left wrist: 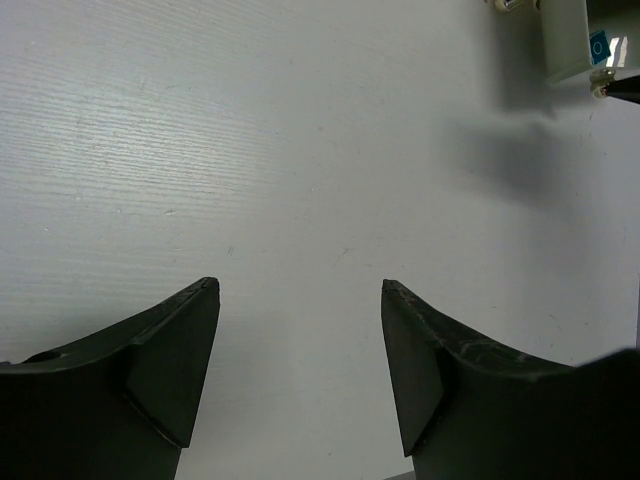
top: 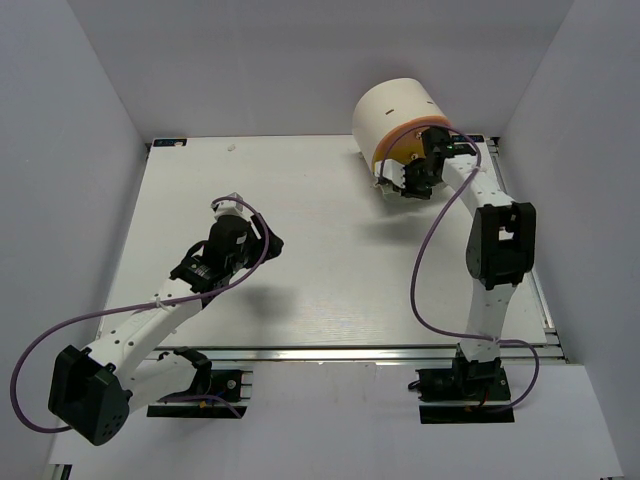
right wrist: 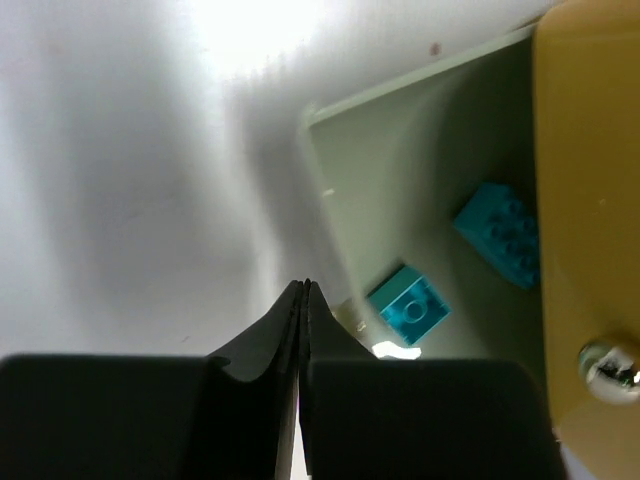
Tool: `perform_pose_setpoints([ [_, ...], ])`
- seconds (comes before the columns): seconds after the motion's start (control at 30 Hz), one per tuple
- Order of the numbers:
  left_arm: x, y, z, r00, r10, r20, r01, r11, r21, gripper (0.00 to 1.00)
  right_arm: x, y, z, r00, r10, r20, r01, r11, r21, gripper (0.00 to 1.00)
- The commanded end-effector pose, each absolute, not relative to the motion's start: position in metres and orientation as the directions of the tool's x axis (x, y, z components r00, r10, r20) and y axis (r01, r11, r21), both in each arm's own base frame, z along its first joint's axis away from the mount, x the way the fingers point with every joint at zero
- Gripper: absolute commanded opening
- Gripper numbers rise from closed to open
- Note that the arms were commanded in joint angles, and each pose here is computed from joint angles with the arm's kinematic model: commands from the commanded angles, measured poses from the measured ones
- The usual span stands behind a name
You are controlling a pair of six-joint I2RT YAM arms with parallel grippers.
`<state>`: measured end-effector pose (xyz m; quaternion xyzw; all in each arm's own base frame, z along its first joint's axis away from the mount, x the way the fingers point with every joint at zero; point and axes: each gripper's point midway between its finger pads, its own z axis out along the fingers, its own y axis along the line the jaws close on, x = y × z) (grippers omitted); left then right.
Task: Sort the legos into containers by color
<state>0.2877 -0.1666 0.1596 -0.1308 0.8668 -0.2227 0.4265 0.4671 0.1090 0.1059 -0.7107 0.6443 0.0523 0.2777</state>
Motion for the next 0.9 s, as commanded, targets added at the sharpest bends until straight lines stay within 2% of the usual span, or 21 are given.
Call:
perform_pose_setpoints([
  [0.0,0.288,-0.167,0.166,-0.589,-0.425,-0.687,-0.027,0.860,-0.509,0.76,0.506,0.115,0.104,0.129,-0.901,-0.414,-0.896,0.073,-0.438,0.00],
  [0.27,0.288,-0.166,0.166,-0.590,-0.424,-0.687,-0.033,0.863,-0.505,0.76,0.553,0.121,0.112,0.087,-0.909,-0.407,-0.770,0.198,-0.606,0.00],
  [0.4,0.289,-0.167,0.166,-0.592,-0.422,-0.687,-0.031,0.863,-0.504,0.75,0.568,0.129,0.116,0.111,-0.913,-0.392,-0.725,0.196,-0.661,0.03],
  [0.6,0.289,-0.167,0.165,-0.594,-0.419,-0.687,-0.033,0.866,-0.500,0.75,0.582,0.127,0.113,0.083,-0.920,-0.383,-0.684,0.227,-0.693,0.04],
  [0.87,0.290,-0.168,0.165,-0.596,-0.420,-0.684,-0.032,0.864,-0.503,0.76,0.575,0.123,0.110,0.046,-0.904,-0.424,-0.682,0.281,-0.675,0.05],
])
